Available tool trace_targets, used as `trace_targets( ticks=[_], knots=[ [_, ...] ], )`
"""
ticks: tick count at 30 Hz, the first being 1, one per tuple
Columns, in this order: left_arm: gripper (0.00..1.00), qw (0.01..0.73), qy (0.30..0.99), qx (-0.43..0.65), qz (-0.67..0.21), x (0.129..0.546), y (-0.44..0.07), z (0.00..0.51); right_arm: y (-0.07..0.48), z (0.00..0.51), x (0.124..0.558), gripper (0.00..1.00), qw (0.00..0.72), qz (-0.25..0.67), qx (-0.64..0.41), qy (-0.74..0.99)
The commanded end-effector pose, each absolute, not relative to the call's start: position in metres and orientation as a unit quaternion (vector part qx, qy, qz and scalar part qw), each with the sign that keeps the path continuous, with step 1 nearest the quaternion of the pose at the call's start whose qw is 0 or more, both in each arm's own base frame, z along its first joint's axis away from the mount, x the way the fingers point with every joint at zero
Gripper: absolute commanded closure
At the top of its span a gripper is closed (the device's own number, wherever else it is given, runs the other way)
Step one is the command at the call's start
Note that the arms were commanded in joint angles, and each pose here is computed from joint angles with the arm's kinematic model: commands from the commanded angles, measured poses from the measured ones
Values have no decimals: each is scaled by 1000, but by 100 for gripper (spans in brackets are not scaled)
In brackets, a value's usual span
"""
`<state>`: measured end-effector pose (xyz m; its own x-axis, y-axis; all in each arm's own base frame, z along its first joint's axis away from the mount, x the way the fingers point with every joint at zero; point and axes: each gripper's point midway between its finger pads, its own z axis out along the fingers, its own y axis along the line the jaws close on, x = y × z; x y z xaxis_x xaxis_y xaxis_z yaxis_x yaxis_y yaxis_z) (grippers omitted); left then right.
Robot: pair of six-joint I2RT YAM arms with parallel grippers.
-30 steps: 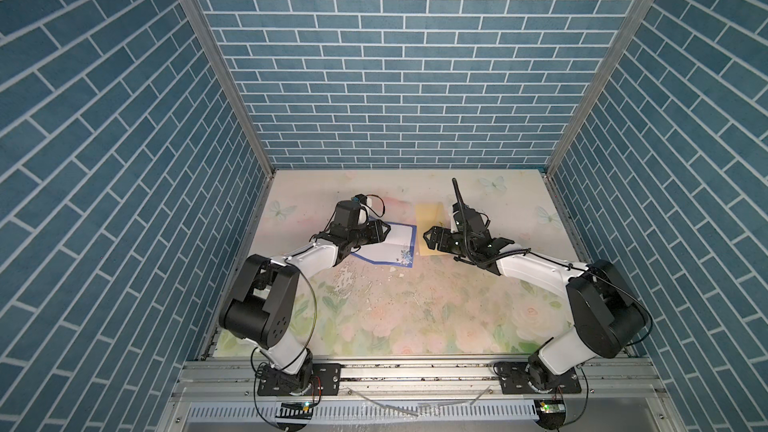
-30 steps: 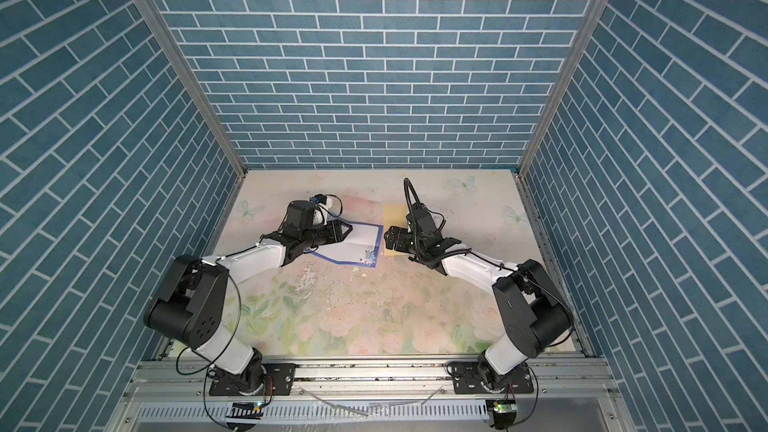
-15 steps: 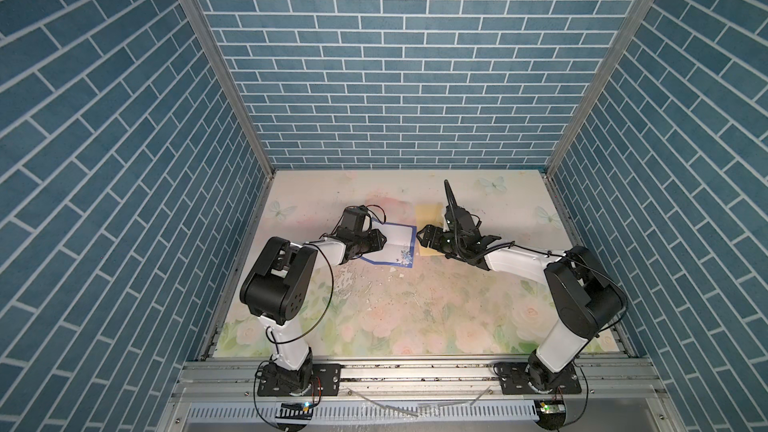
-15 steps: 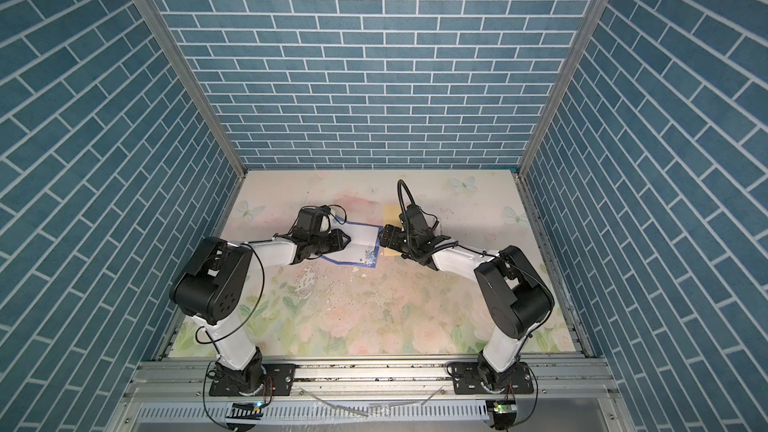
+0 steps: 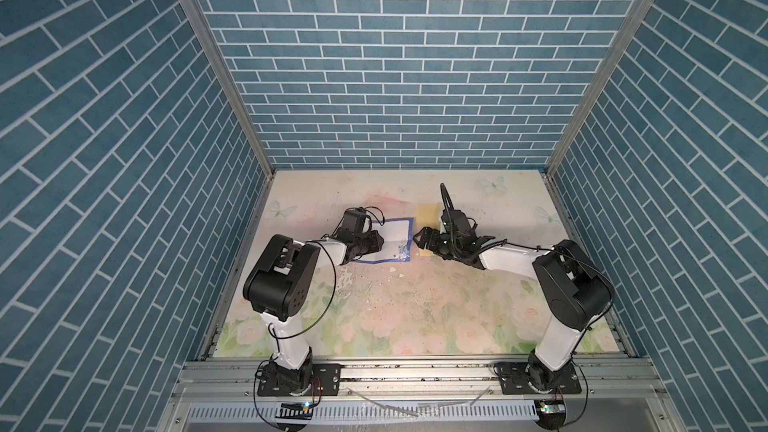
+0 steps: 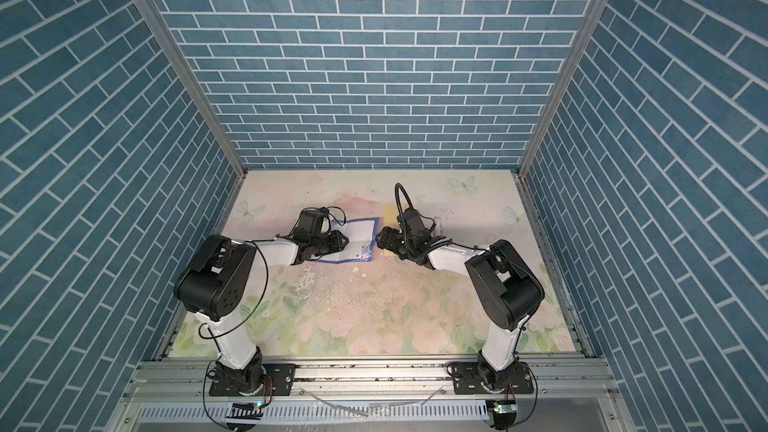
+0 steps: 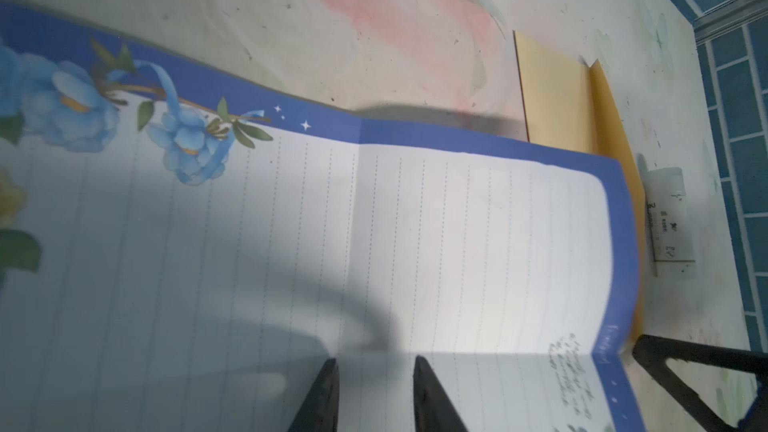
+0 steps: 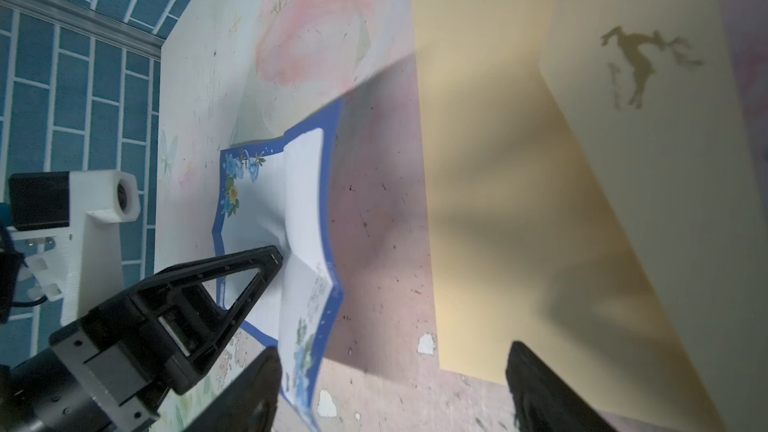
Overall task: Place the letter into the envelope and seal it
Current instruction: 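Reach both grippers forward to the blue-bordered letter sheet, then grasp the letter's edge with the right gripper and lift it up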
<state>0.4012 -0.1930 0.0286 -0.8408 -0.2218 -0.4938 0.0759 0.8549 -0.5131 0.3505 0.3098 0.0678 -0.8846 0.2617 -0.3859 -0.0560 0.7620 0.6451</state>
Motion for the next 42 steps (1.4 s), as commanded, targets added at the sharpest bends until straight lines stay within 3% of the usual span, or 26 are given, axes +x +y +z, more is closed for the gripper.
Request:
trace_targets(
  ticks=[1,14,23,34,42],
  knots=[
    [68,262,931,-54,-247,394,-183,7,328,82,361,15,232,378,71,894],
    [70,256,932,-54,-249,393,-183,2,351,88,371,26,227,429,76,871],
    [71,255,932,-55,-250,391,-183,2,365,82,380,53,211,440,74,870],
    [71,262,930,-56,-252,392,-183,8,378,70,382,98,186,456,74,867],
    [65,294,916,-46,-268,396,-185,40,383,80,382,100,196,477,54,855]
  ],
)
